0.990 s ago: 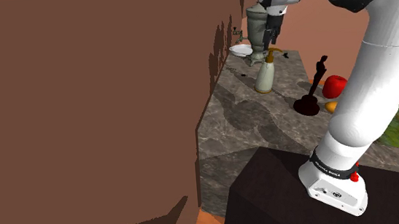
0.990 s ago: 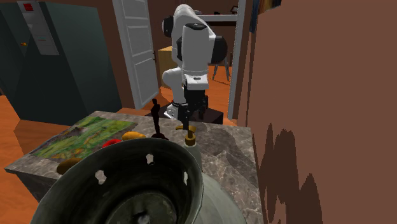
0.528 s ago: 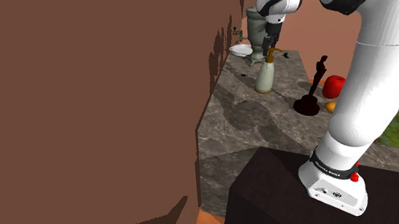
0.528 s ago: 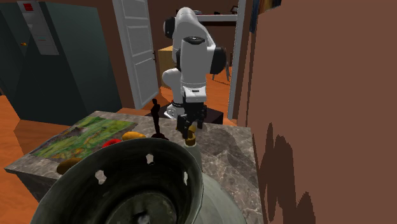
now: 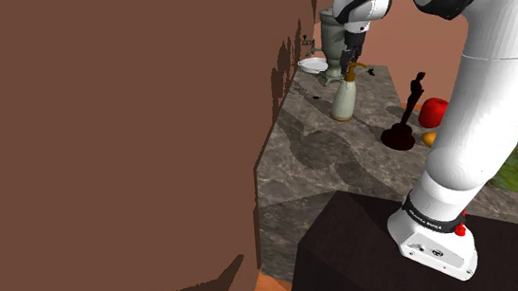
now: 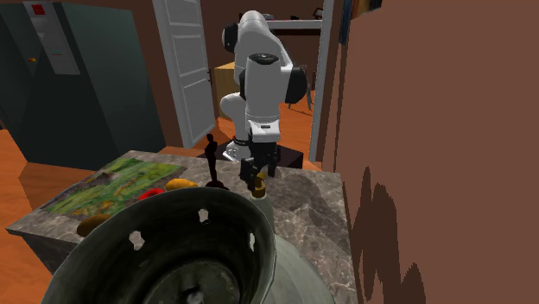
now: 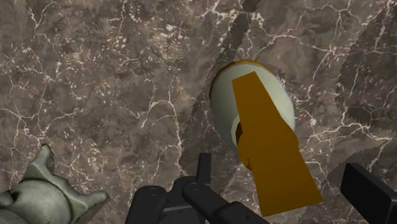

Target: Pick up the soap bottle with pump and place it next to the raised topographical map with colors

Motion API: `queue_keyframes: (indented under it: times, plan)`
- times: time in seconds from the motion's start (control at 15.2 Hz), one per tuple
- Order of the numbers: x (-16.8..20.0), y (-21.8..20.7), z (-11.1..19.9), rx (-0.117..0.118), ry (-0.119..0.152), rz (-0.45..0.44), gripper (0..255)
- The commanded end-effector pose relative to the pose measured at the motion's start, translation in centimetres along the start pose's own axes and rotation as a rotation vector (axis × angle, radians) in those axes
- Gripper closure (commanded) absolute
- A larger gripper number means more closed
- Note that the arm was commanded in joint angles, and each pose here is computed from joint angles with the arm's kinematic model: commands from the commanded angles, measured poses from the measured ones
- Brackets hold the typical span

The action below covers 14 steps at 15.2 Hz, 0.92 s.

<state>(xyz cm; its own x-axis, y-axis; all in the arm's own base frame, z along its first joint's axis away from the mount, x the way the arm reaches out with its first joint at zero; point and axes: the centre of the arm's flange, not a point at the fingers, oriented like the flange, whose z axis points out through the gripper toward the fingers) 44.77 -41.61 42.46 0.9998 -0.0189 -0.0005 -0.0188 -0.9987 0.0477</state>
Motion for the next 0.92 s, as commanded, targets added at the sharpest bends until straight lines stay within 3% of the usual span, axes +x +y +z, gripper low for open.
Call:
queue_keyframes:
  times: [0.0,0.59,0.86]
  plan:
    - [0.0,0.0,0.0,0.000,0.000,0.000,255]
    - [0.0,0.0,0.0,0.000,0.000,0.000,255]
    - [0.0,0.1,-2.1,0.000,0.000,0.000,255]
